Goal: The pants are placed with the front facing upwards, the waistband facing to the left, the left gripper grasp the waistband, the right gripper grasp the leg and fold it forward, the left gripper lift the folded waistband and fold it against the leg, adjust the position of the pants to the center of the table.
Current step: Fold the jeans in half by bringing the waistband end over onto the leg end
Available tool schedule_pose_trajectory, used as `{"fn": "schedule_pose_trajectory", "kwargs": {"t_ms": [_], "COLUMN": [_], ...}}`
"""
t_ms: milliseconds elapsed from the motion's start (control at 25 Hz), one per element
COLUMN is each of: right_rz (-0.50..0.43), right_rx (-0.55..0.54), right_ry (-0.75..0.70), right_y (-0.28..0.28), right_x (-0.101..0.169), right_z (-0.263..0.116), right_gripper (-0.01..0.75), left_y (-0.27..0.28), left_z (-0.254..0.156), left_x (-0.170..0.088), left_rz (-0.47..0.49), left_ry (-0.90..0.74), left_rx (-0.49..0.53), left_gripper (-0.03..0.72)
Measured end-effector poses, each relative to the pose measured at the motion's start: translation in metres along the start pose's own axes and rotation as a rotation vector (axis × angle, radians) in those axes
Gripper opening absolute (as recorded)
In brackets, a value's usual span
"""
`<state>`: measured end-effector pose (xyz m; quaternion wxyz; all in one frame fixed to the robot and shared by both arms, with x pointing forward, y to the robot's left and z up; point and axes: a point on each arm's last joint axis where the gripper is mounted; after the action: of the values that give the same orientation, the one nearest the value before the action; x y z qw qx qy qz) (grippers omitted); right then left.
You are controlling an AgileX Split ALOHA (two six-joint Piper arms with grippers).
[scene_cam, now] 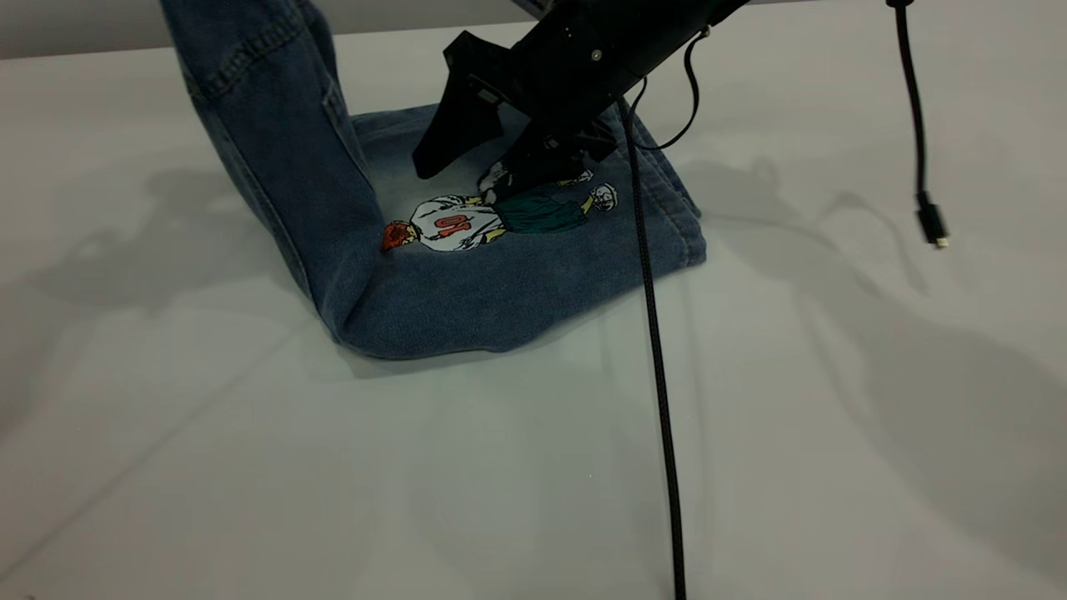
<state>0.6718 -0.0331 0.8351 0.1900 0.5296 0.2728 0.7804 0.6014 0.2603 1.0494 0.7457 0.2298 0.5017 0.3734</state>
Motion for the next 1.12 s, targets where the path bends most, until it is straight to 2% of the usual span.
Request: {"fn": "schedule_pose_trajectory", "kwargs": {"t_ms": [440, 600, 840, 1120], "right_rz": [-0.003, -0.010, 0.037, 0.062], "right_rx": [0.027, -0.024, -0.039, -0.180], "right_ry": [-0.006, -0.016, -0.054, -0.112], "right_y": [-0.004, 0.024, 0.066, 0.143], "right_x": [-0.004, -0.010, -0.022, -0.044], "right_z": [-0.004, 0.009, 0.019, 0.037], "right_gripper": [0.468, 0.468, 0.468, 0.468], "left_y": [-0.026, -0.026, -0.027, -0.059], "left_z": [-0.006, -0.006, -0.006, -0.012], "left_x": [-0.037, -0.037, -0.038, -0.055], "left_rz": [-0.033, -0.032, -0.035, -0.049], "left_ry": [-0.097, -0.097, -0.099, -0.163], "left_rx": [0.040, 0.040, 0.043, 0.083], "left_gripper": [0.068, 0.068, 0.068, 0.068]}}
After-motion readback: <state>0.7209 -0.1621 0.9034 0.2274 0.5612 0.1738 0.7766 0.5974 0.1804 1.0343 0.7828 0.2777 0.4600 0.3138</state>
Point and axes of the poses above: a point on each arm's last joint axis where the gripper is mounted, y pointing back along that axis away from the gripper, x along the wrist's bending axis when the last joint is at zero, z = x × y, and after that the axes turned 2 degrees about -y, right-handed
